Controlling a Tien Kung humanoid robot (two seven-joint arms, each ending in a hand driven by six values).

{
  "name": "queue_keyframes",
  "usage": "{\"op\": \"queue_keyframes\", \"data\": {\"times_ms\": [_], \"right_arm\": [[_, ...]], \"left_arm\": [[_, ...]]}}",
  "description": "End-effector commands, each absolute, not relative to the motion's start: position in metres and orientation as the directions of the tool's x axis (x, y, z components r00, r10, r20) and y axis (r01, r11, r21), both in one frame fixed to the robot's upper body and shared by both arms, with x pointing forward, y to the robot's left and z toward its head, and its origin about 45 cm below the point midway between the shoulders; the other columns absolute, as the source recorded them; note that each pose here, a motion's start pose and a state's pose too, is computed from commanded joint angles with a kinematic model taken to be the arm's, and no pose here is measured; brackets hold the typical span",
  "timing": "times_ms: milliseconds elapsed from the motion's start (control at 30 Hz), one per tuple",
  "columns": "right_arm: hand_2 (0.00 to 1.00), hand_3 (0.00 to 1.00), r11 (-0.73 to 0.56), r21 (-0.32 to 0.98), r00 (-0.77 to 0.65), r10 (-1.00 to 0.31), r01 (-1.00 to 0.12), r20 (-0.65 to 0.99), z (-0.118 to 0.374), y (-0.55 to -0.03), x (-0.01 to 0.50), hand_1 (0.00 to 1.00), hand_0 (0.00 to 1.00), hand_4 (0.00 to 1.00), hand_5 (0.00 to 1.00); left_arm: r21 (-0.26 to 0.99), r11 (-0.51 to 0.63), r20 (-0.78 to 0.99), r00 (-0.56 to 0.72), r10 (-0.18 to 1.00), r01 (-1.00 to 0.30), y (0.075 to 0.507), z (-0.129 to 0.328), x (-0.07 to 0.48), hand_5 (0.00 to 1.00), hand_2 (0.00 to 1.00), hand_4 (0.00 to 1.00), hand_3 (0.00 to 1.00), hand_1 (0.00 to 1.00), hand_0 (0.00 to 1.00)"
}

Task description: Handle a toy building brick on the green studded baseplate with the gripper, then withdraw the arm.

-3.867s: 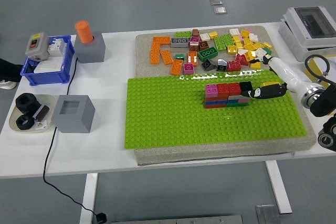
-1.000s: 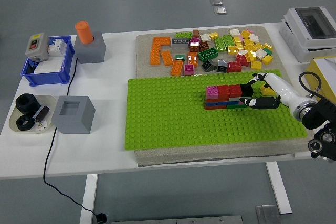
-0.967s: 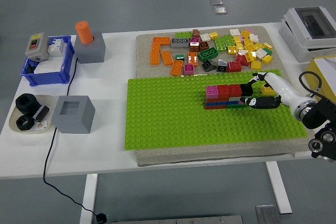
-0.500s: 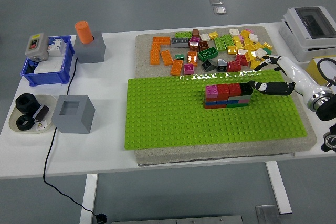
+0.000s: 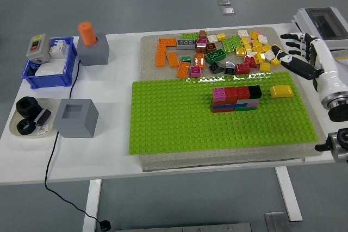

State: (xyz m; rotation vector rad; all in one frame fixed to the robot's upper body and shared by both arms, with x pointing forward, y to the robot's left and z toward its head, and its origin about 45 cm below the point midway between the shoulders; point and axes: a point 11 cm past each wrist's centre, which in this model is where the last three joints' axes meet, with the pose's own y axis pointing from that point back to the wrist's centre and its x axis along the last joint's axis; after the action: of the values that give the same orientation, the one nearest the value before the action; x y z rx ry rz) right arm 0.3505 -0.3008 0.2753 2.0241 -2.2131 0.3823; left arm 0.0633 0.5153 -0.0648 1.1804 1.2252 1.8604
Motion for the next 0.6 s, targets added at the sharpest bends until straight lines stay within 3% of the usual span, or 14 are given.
{"op": "queue_keyframes", "data": {"times_ms": [67, 100, 267, 300, 467, 500, 600], "right_arm": [[0.783, 0.645, 0.121, -0.154, -0.146, -0.975, -0.981, 0.165, 0.287, -0.311, 0.353, 0.754, 0.728, 0.762, 0.330], [0.742, 0.655, 0.141, -0.178, -0.164, -0.979, -0.974, 0.124, 0.293, -0.316, 0.353, 0.705, 0.685, 0.757, 0.299], [0.742, 0.655, 0.221, -0.289, -0.212, -0.975, -0.931, -0.063, 0.320, -0.340, 0.355, 0.705, 0.685, 0.757, 0.299], [0.677, 0.649, 0.239, -0.317, -0.215, -0.971, -0.918, -0.109, 0.326, -0.346, 0.355, 0.625, 0.573, 0.744, 0.290], [0.677, 0.649, 0.315, -0.415, -0.197, -0.932, -0.854, -0.304, 0.349, -0.373, 0.353, 0.625, 0.573, 0.744, 0.290], [0.651, 0.643, 0.327, -0.427, -0.188, -0.923, -0.843, -0.337, 0.351, -0.377, 0.352, 0.583, 0.511, 0.754, 0.343], [0.651, 0.643, 0.346, -0.429, -0.149, -0.891, -0.834, -0.429, 0.353, -0.381, 0.353, 0.583, 0.511, 0.754, 0.343]], "left_arm": [[0.922, -0.387, 0.345, -0.417, 0.841, -0.018, 0.516, -0.065, 0.064, 0.549, 0.665, 0.772, 0.747, 0.705, 0.758], [0.922, -0.387, 0.344, -0.418, 0.841, -0.019, 0.516, -0.065, 0.064, 0.548, 0.665, 0.770, 0.750, 0.703, 0.757], [0.922, -0.387, 0.344, -0.418, 0.841, -0.019, 0.515, -0.065, 0.064, 0.548, 0.665, 0.770, 0.750, 0.703, 0.757], [0.922, -0.387, 0.344, -0.419, 0.840, -0.019, 0.515, -0.065, 0.063, 0.546, 0.664, 0.766, 0.749, 0.702, 0.759], [0.920, -0.391, 0.348, -0.421, 0.838, -0.018, 0.517, -0.064, 0.062, 0.546, 0.664, 0.766, 0.749, 0.702, 0.759], [0.920, -0.391, 0.348, -0.422, 0.837, -0.017, 0.517, -0.064, 0.062, 0.544, 0.665, 0.763, 0.748, 0.702, 0.757], [0.921, -0.390, 0.348, -0.423, 0.836, -0.014, 0.516, -0.065, 0.061, 0.544, 0.665, 0.763, 0.748, 0.702, 0.757]]}}
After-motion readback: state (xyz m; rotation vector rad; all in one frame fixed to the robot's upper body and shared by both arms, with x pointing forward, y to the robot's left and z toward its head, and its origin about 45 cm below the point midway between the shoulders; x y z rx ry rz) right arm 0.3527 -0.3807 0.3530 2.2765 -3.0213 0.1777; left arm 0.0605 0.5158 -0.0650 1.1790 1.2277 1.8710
